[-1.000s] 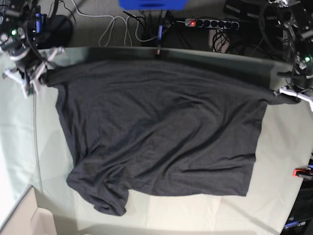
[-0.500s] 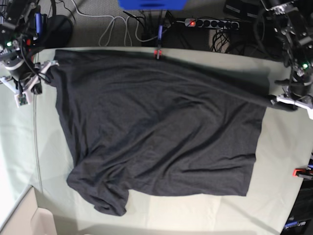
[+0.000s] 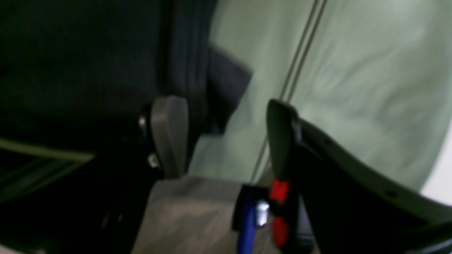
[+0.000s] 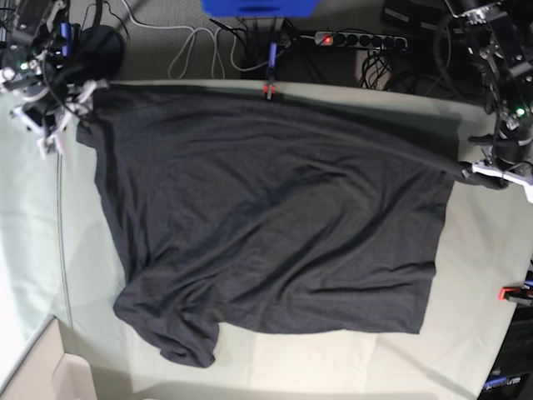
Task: Layout the t-shirt on the table in an organized manner, then fold the t-shirt properly
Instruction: 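Hold the raised edge with both grippers while shifting the right gripper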
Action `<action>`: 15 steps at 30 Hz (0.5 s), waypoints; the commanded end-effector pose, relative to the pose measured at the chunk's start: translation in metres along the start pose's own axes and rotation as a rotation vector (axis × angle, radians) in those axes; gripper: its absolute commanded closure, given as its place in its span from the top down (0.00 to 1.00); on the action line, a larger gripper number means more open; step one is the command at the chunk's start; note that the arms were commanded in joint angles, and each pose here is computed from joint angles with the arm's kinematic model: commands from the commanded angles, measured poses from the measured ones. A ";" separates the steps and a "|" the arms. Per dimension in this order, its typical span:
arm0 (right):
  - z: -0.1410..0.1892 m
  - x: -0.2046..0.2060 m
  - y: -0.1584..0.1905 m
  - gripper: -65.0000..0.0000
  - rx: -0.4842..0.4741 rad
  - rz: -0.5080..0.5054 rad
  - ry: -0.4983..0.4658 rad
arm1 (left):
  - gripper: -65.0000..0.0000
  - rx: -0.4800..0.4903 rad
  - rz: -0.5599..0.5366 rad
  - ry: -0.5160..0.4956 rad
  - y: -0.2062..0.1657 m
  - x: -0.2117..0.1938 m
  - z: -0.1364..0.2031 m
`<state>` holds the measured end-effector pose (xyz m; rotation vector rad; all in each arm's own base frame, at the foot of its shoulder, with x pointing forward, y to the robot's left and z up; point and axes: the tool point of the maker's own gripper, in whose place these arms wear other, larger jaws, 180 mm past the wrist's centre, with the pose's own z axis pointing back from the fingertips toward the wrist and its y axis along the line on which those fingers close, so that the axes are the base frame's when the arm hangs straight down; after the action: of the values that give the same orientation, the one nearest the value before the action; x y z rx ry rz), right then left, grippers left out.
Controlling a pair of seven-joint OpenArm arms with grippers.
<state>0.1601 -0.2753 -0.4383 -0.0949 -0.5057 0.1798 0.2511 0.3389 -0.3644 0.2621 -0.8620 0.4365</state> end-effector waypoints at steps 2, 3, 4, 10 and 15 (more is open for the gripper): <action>0.002 0.003 0.002 0.56 0.004 -0.011 -0.026 | 0.01 0.007 -0.007 -0.050 0.002 0.016 0.001; 0.002 0.001 0.006 0.56 0.009 -0.017 -0.027 | 0.01 0.007 -0.007 -0.050 0.002 0.016 0.001; 0.002 0.001 0.009 0.56 0.015 -0.022 -0.028 | 0.01 0.007 -0.007 -0.050 0.002 0.016 0.001; 0.000 -0.005 0.025 0.56 0.041 -0.056 -0.020 | 0.01 0.006 -0.006 -0.051 0.002 0.016 0.001; -0.002 -0.008 0.030 0.56 0.051 -0.069 -0.014 | 0.01 0.006 -0.006 -0.051 0.002 0.016 0.001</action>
<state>0.1449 -0.2444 -0.4539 -0.0188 -0.4899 0.1265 0.2517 0.3383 -0.3644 0.2605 -0.8626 0.4352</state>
